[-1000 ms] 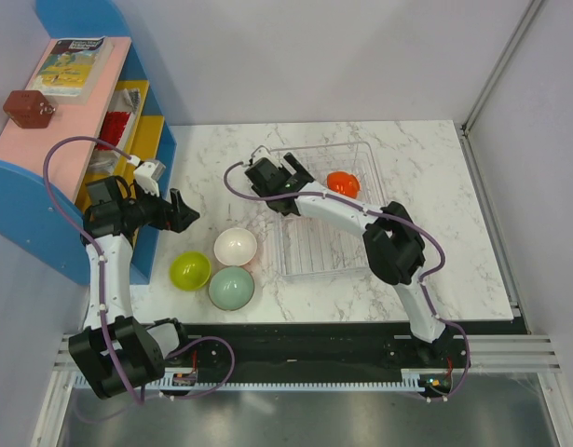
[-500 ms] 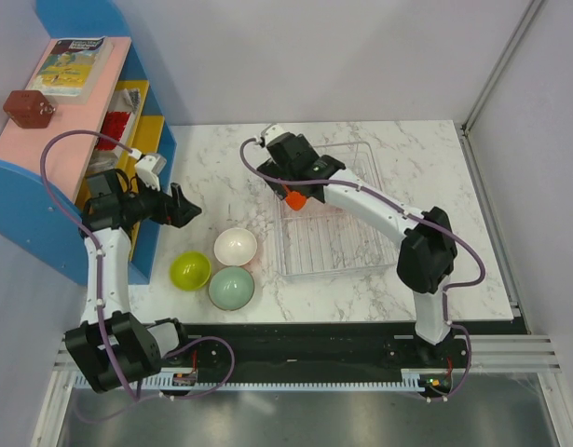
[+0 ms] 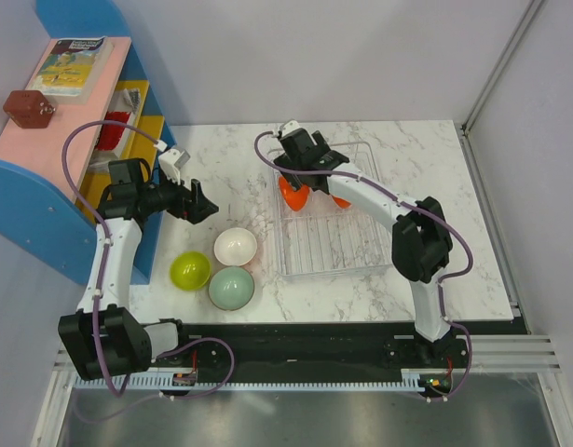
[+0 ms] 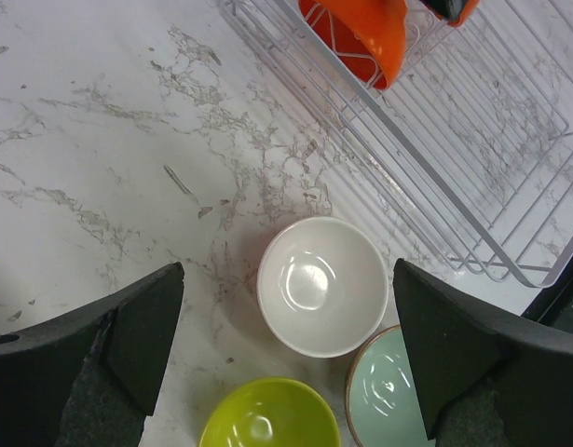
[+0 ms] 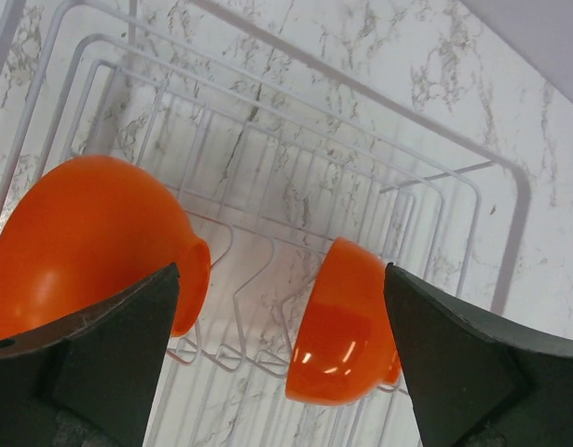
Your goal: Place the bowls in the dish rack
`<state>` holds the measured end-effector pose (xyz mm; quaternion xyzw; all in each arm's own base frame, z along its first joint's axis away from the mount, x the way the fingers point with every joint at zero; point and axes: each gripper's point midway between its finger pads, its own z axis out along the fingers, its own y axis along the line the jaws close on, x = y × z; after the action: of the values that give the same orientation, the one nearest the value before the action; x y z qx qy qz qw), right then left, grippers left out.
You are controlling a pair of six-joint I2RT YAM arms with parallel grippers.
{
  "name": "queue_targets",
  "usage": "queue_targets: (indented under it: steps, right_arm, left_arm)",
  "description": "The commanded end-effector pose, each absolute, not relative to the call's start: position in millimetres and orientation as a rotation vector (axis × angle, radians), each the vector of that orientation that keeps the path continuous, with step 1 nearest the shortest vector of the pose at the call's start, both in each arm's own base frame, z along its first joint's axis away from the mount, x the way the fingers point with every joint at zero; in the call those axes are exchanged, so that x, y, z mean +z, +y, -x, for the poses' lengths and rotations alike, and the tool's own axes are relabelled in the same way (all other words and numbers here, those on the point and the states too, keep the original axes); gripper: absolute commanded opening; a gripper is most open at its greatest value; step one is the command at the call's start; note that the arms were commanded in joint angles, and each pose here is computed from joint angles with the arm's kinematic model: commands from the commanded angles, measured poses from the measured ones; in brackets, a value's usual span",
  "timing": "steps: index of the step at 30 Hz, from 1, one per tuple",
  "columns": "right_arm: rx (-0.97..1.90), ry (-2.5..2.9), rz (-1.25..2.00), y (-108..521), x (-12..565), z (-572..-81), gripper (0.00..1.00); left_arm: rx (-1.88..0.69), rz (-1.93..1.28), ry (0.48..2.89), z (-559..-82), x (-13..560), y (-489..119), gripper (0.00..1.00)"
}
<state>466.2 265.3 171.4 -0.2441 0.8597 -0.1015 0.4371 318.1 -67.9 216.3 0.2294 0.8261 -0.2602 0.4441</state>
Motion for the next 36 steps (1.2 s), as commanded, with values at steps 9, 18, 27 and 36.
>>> queue_targets:
  steps: [9, 18, 27, 36]
  right_arm:
    - [-0.29, 2.118, 0.587, 265, 170, -472, 0.98]
    - [-0.331, 2.016, 0.472, 216, 247, -478, 0.98]
    - [-0.348, 2.165, 0.428, 107, 222, -472, 0.98]
    - [-0.181, 2.18, 0.409, 87, 214, -506, 0.98]
  left_arm:
    - [-0.612, -0.639, 2.029, -323, 225, -82, 1.0]
    - [-0.628, -0.815, 2.037, -333, 224, -141, 1.0]
    - [-0.547, -0.92, 2.092, -361, 206, -183, 1.0]
    - [-0.312, -0.889, 2.113, -463, 205, -189, 1.0]
